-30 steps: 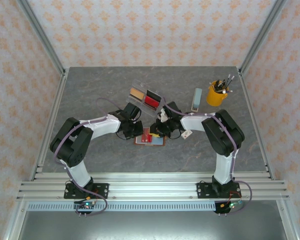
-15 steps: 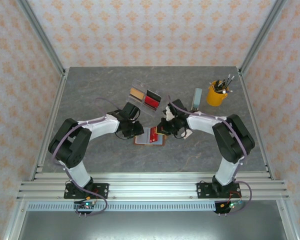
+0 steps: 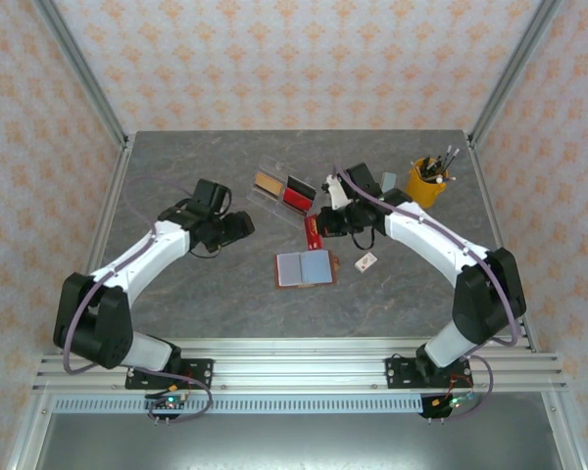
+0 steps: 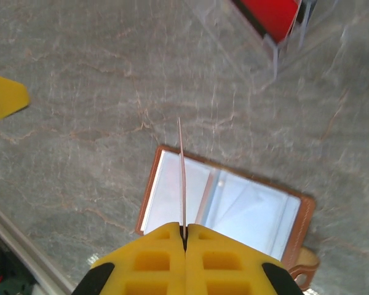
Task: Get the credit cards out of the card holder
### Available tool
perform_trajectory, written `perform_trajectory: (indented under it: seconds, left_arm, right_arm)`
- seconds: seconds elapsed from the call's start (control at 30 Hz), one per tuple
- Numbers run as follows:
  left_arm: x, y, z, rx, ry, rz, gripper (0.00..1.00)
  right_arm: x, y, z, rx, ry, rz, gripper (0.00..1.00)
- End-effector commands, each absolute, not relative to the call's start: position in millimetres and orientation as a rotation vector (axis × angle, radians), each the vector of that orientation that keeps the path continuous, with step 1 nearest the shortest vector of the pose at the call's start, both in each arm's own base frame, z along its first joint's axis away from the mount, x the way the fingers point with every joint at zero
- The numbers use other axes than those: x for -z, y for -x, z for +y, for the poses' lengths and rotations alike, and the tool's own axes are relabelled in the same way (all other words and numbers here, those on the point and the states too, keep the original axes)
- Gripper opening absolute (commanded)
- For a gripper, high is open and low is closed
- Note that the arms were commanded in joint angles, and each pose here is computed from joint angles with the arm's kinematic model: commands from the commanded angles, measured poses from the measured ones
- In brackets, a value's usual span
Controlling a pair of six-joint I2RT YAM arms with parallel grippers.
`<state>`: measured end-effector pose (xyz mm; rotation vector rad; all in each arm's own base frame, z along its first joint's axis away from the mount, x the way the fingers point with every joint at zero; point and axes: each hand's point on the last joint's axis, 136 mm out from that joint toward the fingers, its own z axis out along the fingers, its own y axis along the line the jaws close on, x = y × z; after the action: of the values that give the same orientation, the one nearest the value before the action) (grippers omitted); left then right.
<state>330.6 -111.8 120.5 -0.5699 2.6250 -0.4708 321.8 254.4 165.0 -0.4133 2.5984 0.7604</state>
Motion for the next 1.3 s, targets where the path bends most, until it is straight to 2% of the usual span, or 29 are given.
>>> perform_trajectory:
  seconds: [0.0, 0.13, 0.27, 0.63, 1.27]
  left_arm:
    - [-124.6, -310.1, -78.5, 0.28, 0.531, 2.652, 0.82]
    - [-139.2, -300.9, -53.0, 0.168, 0.506, 2.6, 0.95]
    - [-141.0, -292.6, -38.1, 0.118, 0.522, 2.589, 0.99]
    - [-132.8, -286.9, -26.8, 0.072, 0.593, 2.608, 1.0]
    - [-126.5, -287.7, -30.1, 0.093, 0.58, 2.629, 1.0]
  right_arm:
    - [-178.2, -340.1, 244.6, -0.589, 0.511, 2.543, 0.0]
    - [-190.4, -365.1, 253.0, -0.509, 0.631, 2.478, 0.0]
    - [-195.0, -387.7, 267.5, -0.415, 0.795, 2.432, 0.0]
    - [-158.0, -430.1, 284.7, -0.188, 1.197, 2.4, 0.0]
    - [-132.3, -450.5, 290.2, -0.164, 1.278, 2.397, 0.0]
